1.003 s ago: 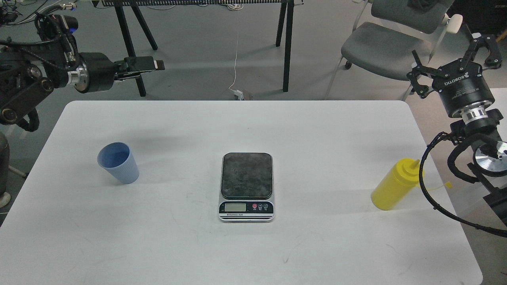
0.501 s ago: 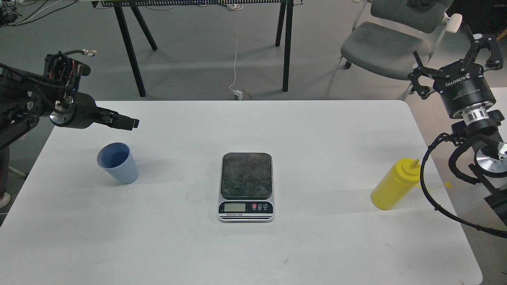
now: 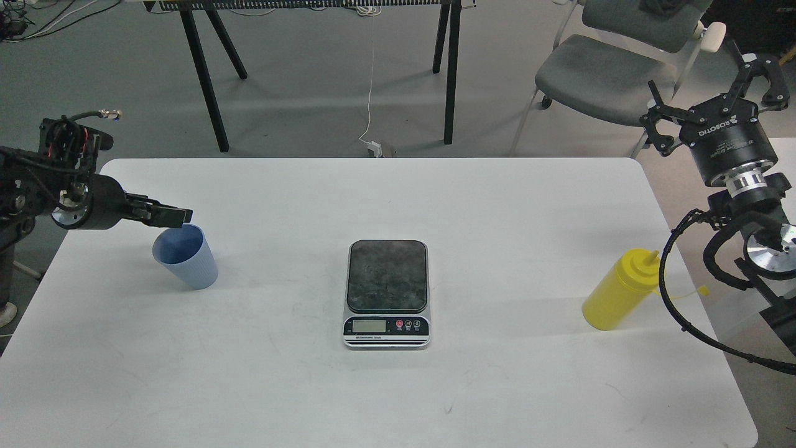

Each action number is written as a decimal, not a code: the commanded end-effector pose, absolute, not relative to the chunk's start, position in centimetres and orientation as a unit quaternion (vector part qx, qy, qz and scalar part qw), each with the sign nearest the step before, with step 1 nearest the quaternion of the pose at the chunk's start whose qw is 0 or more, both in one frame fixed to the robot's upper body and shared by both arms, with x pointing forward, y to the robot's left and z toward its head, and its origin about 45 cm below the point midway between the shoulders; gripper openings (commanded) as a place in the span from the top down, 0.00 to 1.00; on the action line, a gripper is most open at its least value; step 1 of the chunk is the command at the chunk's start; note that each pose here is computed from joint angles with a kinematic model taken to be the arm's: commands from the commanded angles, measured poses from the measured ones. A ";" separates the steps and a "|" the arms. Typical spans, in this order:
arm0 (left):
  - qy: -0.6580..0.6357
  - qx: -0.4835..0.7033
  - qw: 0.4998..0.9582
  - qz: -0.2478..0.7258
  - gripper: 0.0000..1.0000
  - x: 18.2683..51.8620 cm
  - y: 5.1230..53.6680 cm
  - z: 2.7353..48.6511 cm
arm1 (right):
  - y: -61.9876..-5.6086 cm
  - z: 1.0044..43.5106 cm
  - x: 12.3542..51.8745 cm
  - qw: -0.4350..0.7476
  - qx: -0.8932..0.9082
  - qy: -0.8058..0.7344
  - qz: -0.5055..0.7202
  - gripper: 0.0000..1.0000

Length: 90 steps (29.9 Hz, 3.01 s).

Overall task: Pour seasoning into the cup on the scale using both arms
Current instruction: 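Close the left gripper around the blue cup, then lift the blue cup with the left gripper and carry it over the scale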

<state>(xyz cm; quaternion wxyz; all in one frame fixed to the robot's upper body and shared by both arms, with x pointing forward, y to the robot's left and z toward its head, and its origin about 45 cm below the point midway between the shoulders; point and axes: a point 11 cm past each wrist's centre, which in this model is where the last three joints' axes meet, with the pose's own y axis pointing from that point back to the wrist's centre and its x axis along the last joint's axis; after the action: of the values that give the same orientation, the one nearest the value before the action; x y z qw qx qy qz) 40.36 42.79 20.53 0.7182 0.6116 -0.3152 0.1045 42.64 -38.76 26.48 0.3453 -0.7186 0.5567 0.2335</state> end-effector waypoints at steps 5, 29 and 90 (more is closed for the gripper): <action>-0.323 0.612 0.713 0.115 0.17 39.3 43.9 18.8 | -38.6 26.5 42.7 0.347 -0.719 0.555 0.234 0.00; -0.322 0.628 0.698 0.125 0.33 38.1 46.0 16.8 | -38.4 26.4 42.7 0.347 -0.719 0.554 0.235 0.00; -0.420 0.565 0.709 -0.041 0.91 40.9 32.5 25.4 | -38.4 26.7 42.6 0.347 -0.722 0.552 0.232 0.00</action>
<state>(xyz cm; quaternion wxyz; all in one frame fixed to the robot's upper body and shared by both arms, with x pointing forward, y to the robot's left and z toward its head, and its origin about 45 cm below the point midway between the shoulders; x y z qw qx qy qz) 40.71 34.79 24.24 0.7185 0.5781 -0.3864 -0.0158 42.65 -38.27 26.61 0.3471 -0.7219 0.5511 0.2339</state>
